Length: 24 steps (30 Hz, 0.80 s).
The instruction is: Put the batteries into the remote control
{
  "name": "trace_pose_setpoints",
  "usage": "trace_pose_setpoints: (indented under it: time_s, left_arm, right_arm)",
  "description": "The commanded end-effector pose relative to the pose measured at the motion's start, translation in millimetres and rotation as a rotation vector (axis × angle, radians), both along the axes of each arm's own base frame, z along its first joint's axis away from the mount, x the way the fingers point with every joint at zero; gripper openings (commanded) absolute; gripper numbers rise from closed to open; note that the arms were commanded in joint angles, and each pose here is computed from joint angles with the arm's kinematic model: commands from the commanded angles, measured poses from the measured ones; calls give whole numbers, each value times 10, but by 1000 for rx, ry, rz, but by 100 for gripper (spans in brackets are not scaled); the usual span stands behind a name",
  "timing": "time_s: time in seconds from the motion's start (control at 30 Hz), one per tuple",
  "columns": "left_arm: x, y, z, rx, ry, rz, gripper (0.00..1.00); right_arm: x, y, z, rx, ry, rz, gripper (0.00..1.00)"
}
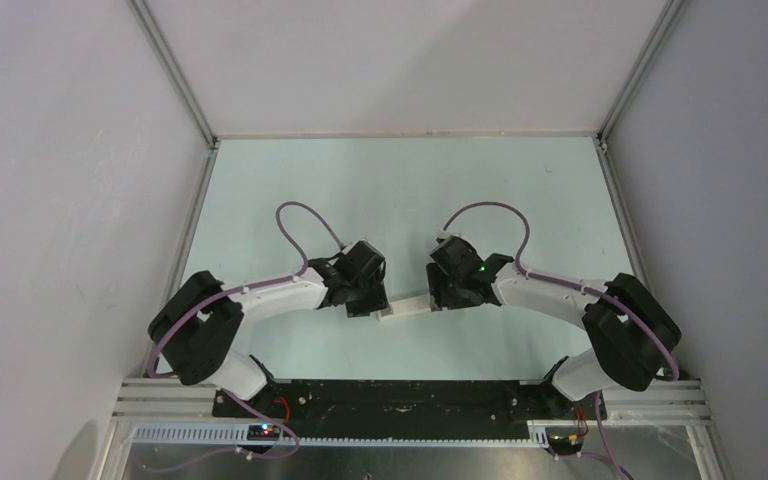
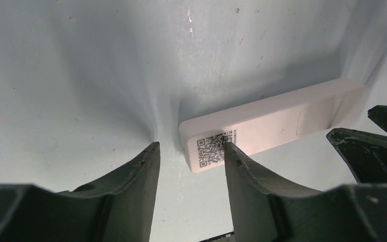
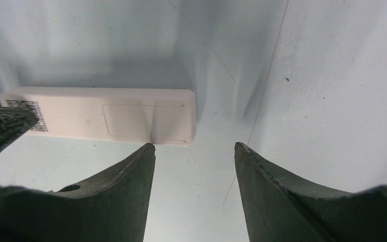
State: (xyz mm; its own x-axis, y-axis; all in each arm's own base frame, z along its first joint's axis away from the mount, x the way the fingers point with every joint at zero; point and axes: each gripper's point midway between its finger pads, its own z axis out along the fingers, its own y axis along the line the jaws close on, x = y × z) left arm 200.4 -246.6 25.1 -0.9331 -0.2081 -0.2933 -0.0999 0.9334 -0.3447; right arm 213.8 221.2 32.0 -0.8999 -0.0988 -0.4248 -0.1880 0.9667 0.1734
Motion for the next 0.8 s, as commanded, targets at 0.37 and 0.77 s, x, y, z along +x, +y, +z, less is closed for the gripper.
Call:
trace_pose_setpoints:
  time_s: [0.37,0.77]
  left_arm:
    - [26,-39,19,5,-8,-23,53]
    - [13,-46,-1,6,2,-31,52]
  right_arm:
    - [214,220,123,55,-50,36,56]
    - [326,298,198,74,-98,29,53]
